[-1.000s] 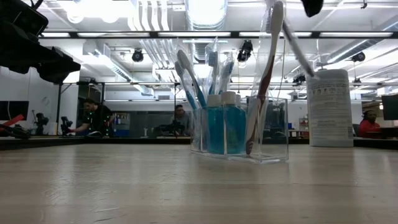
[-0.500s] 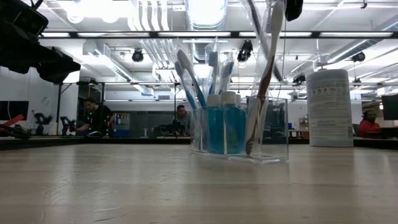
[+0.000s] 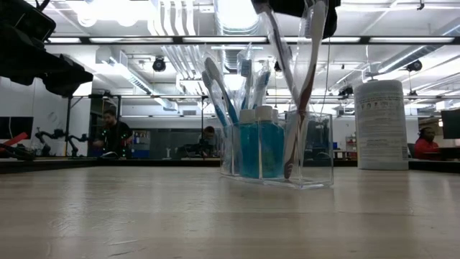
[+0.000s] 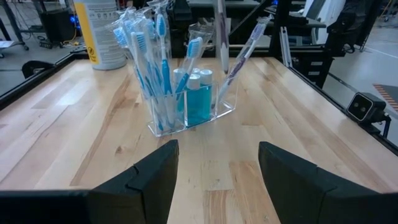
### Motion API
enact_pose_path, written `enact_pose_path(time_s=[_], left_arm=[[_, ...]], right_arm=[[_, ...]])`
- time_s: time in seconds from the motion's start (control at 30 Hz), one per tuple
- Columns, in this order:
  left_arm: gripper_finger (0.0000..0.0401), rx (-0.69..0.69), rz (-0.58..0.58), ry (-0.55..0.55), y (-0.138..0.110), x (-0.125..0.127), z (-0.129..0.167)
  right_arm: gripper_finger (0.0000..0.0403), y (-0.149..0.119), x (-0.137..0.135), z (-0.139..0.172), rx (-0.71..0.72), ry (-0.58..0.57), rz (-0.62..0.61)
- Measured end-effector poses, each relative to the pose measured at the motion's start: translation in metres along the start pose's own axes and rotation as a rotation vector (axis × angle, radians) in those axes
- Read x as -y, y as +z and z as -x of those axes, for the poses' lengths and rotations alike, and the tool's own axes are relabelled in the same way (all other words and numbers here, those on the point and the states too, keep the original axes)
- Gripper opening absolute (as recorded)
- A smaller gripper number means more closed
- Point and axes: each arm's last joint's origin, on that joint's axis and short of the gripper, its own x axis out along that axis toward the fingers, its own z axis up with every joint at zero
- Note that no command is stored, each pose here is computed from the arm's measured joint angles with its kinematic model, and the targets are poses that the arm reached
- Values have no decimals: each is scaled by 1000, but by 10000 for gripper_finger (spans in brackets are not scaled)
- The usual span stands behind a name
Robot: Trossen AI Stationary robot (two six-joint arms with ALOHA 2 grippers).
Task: Pick & Place toothbrushing station
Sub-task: Put the purple toothbrush into the right section of the transparent organizer
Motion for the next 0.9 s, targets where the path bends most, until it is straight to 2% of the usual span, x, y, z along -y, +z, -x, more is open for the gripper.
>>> enact_pose_path(time_s=[0.23, 0.47, 0.63, 0.9], left_arm=[[227, -1, 0, 0, 0, 0, 0], [227, 0, 0, 0, 0, 0, 0], [227, -1, 0, 0, 0, 0, 0], [227, 0, 0, 0, 0, 0, 0]], right_arm=[[54, -25, -5, -9, -41, -1, 83], [54, -46, -8, -14, -60, -8, 77], [59, -45, -10, -14, -22, -28, 88], [100, -44, -10, -13, -14, -28, 114]])
